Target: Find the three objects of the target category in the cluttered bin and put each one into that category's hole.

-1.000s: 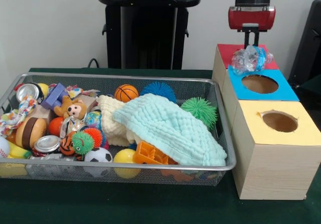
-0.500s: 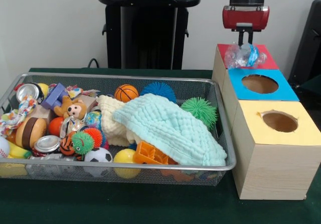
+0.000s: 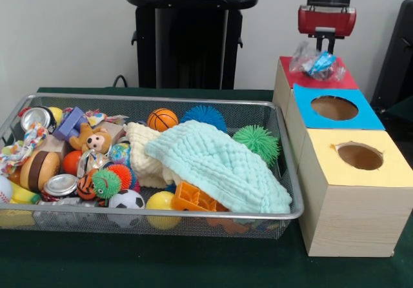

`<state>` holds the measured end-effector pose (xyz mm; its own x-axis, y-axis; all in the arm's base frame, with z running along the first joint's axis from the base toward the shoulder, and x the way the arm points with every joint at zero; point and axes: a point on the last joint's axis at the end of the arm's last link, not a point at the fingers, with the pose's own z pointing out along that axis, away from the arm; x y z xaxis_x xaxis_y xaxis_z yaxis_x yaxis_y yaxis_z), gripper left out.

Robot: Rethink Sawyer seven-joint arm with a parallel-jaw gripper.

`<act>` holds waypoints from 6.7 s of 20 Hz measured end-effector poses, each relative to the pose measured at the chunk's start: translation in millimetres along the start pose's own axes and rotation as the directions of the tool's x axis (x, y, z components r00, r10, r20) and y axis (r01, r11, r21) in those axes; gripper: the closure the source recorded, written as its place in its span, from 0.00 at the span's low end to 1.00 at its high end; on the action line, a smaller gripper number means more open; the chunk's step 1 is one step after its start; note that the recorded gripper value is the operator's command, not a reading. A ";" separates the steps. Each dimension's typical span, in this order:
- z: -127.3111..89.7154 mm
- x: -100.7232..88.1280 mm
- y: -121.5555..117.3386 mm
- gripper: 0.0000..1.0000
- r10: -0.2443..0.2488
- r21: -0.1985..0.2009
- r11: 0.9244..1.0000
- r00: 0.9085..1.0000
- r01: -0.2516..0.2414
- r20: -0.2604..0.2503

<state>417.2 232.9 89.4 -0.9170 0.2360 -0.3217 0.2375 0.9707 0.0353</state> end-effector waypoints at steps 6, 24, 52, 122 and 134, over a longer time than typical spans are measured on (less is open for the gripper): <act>6.7 3.0 2.2 1.00 -0.007 0.010 1.000 1.000 0.007 -0.005; 12.0 -14.8 -14.0 1.00 0.043 0.025 0.999 0.999 -0.042 -0.013; -29.6 -12.2 -15.8 1.00 0.057 0.101 0.994 0.972 -0.035 -0.229; -80.6 -133.3 -179.0 1.00 -0.116 0.140 0.978 0.962 0.154 -0.247; -55.3 -69.0 -144.2 1.00 -0.313 0.077 0.931 0.890 0.356 -0.331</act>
<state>428.4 79.1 158.8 -0.9967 -0.0794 0.0155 -0.0809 0.9846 -0.1548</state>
